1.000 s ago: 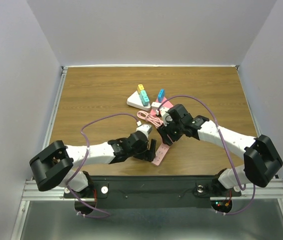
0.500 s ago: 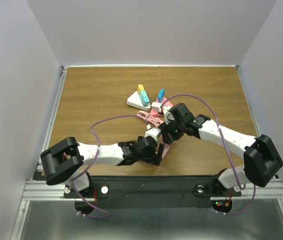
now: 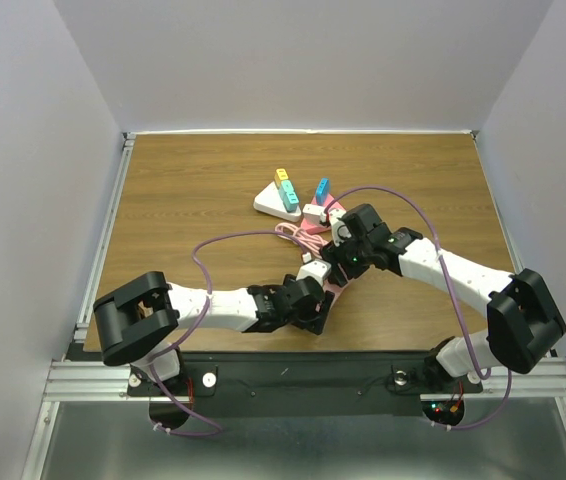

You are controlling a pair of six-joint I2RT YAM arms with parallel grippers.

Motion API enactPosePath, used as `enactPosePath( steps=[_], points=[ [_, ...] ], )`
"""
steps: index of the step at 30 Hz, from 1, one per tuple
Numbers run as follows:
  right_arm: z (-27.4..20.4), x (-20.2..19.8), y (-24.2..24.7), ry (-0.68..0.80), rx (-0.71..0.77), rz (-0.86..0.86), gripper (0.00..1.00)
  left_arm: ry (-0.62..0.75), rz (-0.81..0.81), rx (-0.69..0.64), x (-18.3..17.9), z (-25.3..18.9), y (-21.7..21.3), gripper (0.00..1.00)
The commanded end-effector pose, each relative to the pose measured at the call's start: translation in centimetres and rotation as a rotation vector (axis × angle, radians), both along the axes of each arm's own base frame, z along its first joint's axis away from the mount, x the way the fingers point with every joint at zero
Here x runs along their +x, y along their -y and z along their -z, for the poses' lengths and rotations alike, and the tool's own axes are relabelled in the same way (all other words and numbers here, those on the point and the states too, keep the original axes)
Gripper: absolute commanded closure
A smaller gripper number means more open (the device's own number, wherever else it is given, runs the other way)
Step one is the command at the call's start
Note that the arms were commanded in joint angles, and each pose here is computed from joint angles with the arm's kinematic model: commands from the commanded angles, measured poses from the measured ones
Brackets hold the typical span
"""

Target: Insert the plug

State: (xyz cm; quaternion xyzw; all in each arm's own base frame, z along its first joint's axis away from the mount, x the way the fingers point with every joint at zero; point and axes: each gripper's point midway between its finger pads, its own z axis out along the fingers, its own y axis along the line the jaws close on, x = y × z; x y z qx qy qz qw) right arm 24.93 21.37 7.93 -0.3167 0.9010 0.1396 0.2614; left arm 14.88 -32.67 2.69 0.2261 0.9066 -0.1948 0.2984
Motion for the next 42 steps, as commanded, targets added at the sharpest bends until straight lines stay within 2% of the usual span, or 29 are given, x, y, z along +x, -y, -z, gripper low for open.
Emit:
enactPosePath(
  steps=[1, 2, 3, 5, 6, 8, 11, 12, 31, 42],
  points=[
    [2.1, -0.2, 1.8, 0.021, -0.159, -0.044, 0.99, -0.001, 0.058, 0.038, 0.4, 0.9, 1.3, 0.25],
    [2.1, -0.2, 1.8, 0.02, -0.157, -0.042, 1.0, -0.006, 0.051, 0.059, 0.3, 1.4, 0.9, 0.31],
    [2.1, -0.3, 1.6, 0.018, -0.153, -0.048, 1.0, -0.008, 0.044, 0.069, 0.4, 1.5, 0.7, 0.41],
    [2.1, -0.3, 1.6, 0.017, -0.152, -0.047, 1.0, -0.008, 0.036, 0.094, 0.4, 2.1, 0.2, 0.52],
    [2.1, -0.2, 1.6, 0.02, -0.151, -0.048, 1.0, -0.009, 0.033, 0.101, 0.4, 2.3, 0.0, 0.63],
    [2.1, -0.3, 1.7, 0.018, -0.154, -0.051, 1.0, -0.003, 0.022, 0.118, 0.5, 2.4, -0.5, 0.73],
    [2.1, -0.3, 1.6, 0.021, -0.155, -0.058, 1.0, 0.009, 0.004, 0.136, 0.9, 2.4, -1.1, 0.96],
    [2.1, -0.3, 1.6, 0.021, -0.155, -0.058, 1.0, 0.005, 0.0, 0.16, 0.9, 2.6, -1.7, 1.0],
    [1.5, -0.3, 0.8, 0.093, -0.207, -0.129, 1.0, -0.041, 0.027, 0.163, 1.9, 2.2, -4.7, 1.0],
    [1.5, -0.3, -0.1, 0.129, -0.25, -0.192, 1.0, -0.06, 0.058, 0.169, 2.2, 2.4, -4.7, 1.0]
  ],
)
